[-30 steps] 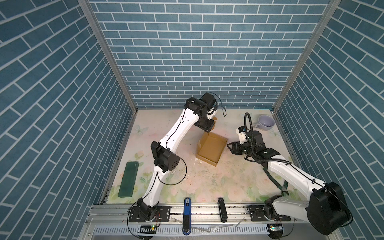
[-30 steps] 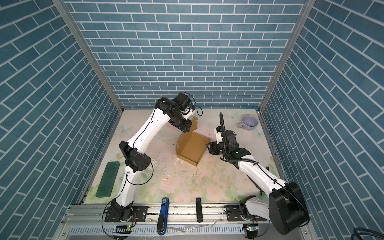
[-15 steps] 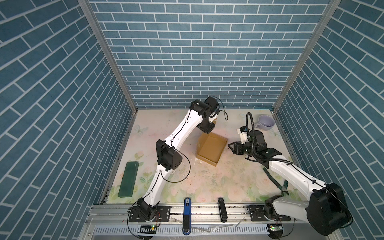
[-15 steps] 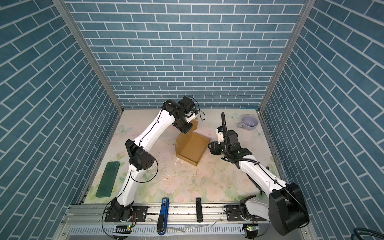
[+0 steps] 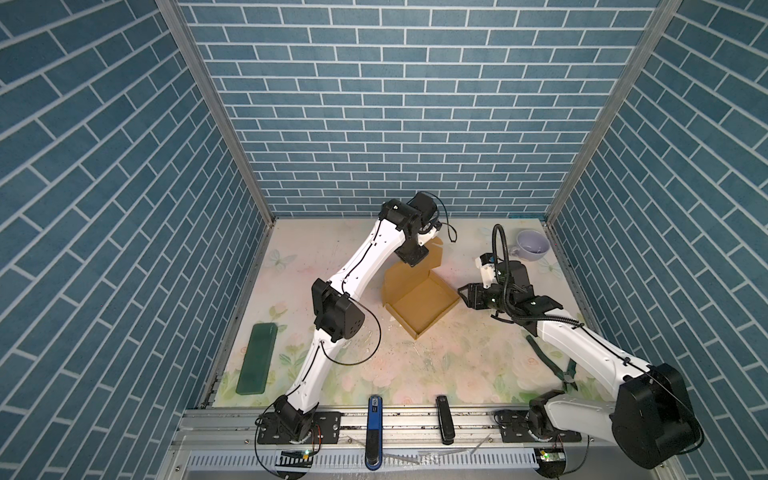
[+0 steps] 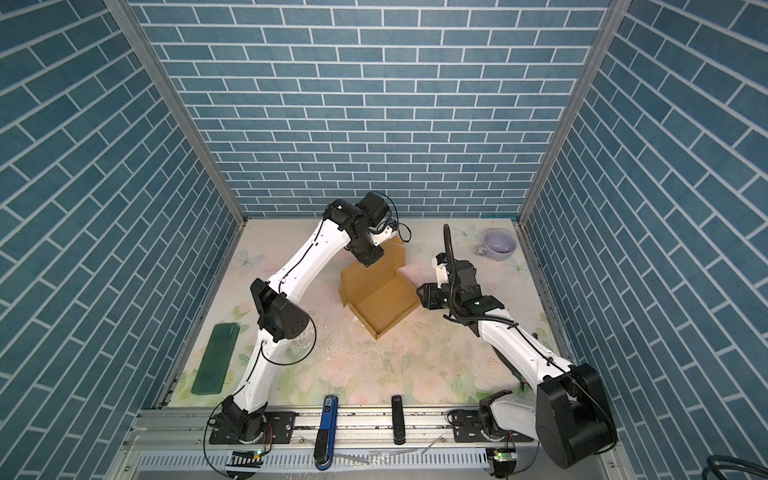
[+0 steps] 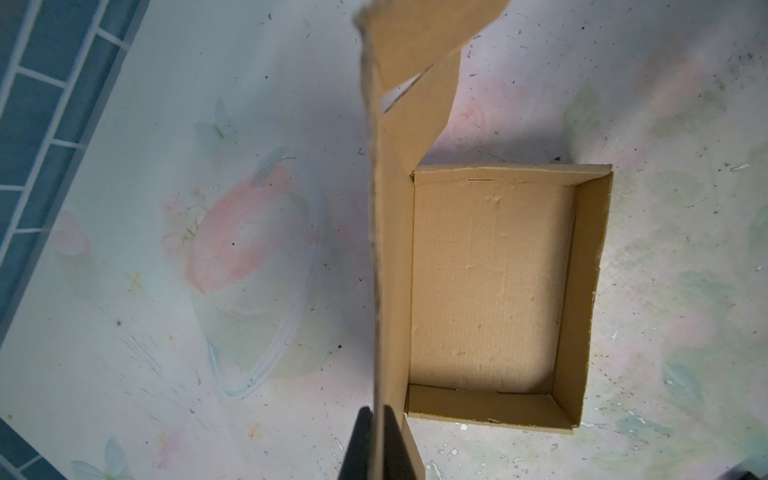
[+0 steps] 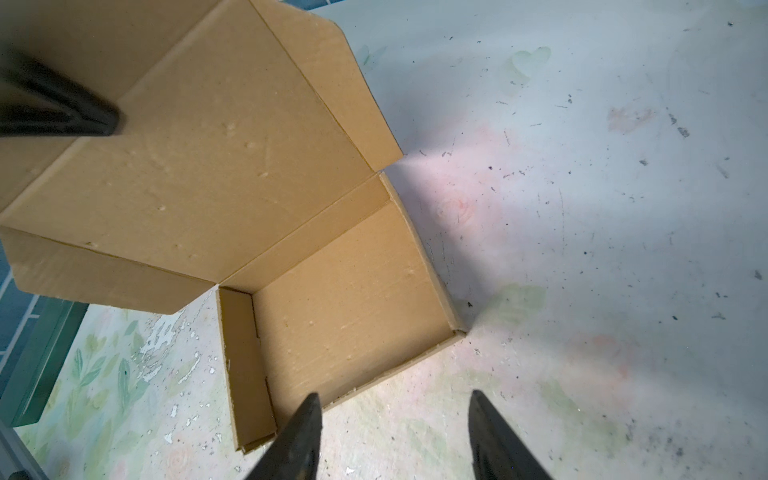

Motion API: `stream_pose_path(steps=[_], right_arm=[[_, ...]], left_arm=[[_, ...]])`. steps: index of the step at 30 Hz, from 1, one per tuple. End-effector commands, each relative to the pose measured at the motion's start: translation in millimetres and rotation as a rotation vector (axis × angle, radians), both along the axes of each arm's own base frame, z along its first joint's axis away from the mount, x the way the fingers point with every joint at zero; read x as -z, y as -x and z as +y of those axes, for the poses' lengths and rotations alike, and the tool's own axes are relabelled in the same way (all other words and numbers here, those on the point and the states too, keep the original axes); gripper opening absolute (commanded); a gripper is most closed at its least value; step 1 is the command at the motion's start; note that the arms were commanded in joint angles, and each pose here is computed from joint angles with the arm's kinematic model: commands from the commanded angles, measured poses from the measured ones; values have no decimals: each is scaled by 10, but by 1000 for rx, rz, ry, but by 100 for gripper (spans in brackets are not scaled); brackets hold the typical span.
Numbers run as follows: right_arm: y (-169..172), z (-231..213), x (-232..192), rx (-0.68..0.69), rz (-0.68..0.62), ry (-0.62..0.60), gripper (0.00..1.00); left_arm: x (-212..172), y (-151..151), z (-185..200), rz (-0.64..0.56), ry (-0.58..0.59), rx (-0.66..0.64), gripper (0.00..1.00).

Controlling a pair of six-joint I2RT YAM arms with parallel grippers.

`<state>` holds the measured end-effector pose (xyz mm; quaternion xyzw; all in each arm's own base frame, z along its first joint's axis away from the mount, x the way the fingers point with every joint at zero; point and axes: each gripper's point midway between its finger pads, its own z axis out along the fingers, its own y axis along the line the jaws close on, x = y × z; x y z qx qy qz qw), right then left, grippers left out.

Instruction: Fold the paper box

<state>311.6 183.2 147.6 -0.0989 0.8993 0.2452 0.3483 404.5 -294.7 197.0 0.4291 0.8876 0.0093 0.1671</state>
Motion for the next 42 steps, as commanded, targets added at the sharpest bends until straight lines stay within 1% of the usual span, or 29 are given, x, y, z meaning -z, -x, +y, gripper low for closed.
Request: stream_pose_path(steps=[1,4,6,12,18,25,30,37,40,41,42], right_arm=[[-65,-56,-157,17,-36,16,56],[-75,-88,-207,27,-41,24,56],[-82,-114,-231,36,-42,31,56],[-86,-163,-302,56,-53,38,56],[-101,-174,-353,62,-55,41,56],[-116,-190,-364,76,-55,43,56],[-117,-209,-415,80,-65,52,56],[-117,-227,-465,84,-71,61,56],[-116,-229,-463,86,-69,61,56],[-115,-229,-466,85,-70,60,56],[-114,-231,-463,86,-69,61,56]], left_arm=[[-166,2,34,-73,-52,116,6],[-169,16,-28,-111,-96,219,5],[-184,40,-102,-129,-98,283,3],[-224,192,-327,-114,-22,454,1],[-240,313,-435,-102,23,572,1],[-139,309,-462,-125,-14,615,1],[-153,320,-530,-161,25,659,0],[-127,365,-579,-154,45,709,0],[-81,355,-568,-147,31,707,0],[-60,350,-556,-143,23,703,0],[-51,342,-543,-141,17,695,3]])
